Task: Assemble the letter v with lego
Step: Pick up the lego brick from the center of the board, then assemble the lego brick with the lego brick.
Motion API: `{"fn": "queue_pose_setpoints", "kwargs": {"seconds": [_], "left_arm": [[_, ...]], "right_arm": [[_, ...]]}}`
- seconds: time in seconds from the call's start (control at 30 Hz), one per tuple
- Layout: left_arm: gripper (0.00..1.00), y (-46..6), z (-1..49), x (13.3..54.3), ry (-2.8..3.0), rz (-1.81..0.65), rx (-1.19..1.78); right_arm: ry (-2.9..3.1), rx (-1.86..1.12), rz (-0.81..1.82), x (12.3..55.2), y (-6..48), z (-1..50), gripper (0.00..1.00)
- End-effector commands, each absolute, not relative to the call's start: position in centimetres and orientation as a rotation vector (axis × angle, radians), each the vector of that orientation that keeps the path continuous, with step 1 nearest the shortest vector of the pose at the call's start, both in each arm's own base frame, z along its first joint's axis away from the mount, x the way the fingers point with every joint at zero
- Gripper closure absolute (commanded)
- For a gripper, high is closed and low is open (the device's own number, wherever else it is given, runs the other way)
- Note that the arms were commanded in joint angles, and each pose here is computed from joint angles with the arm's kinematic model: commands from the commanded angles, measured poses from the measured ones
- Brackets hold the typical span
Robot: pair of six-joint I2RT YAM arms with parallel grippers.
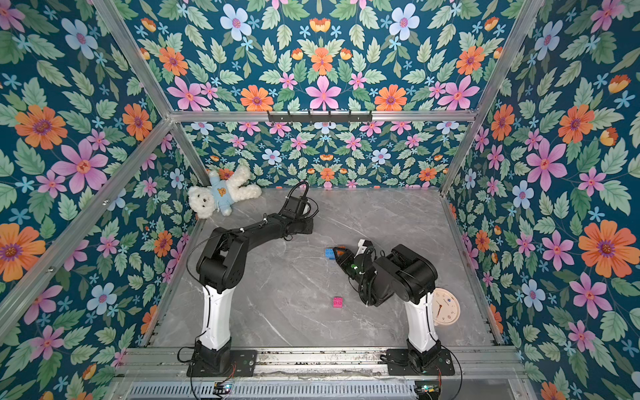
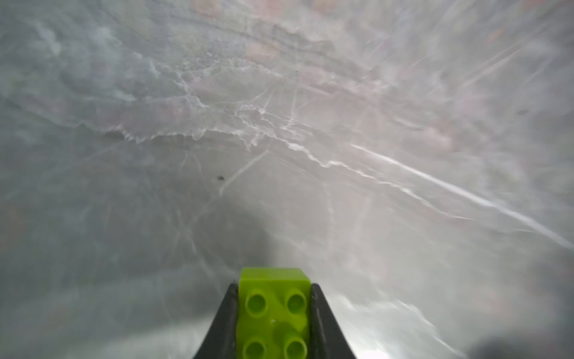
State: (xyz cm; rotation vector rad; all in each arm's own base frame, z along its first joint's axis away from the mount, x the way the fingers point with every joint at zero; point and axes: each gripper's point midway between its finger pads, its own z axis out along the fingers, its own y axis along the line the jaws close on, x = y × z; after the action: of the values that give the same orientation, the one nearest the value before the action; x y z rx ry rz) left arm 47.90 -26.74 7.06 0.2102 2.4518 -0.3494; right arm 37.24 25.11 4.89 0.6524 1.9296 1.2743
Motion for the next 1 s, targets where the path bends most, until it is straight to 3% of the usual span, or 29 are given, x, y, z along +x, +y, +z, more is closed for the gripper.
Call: {"fn": "queue_pose_setpoints", "kwargs": {"seconds": [0.0, 0.27, 0.97], "left_arm": [[0.83, -26.5, 8.3, 45.1, 2.508, -0.363, 0.01], [0.93, -29.7, 7.8, 37.9, 2.577, -0.413, -0.065], [0.95, -32.6, 7.6, 36.0, 2.551, -0.455, -0.017]], "right_arm": [[1.961, 0.662, 1.245, 37.1, 25.0, 3.9, 0.74], [1.966, 0.674, 1.236, 37.0, 24.8, 3.3, 0.75], [1.974, 0.688, 1.239, 37.1, 24.9, 2.8, 0.78]]}}
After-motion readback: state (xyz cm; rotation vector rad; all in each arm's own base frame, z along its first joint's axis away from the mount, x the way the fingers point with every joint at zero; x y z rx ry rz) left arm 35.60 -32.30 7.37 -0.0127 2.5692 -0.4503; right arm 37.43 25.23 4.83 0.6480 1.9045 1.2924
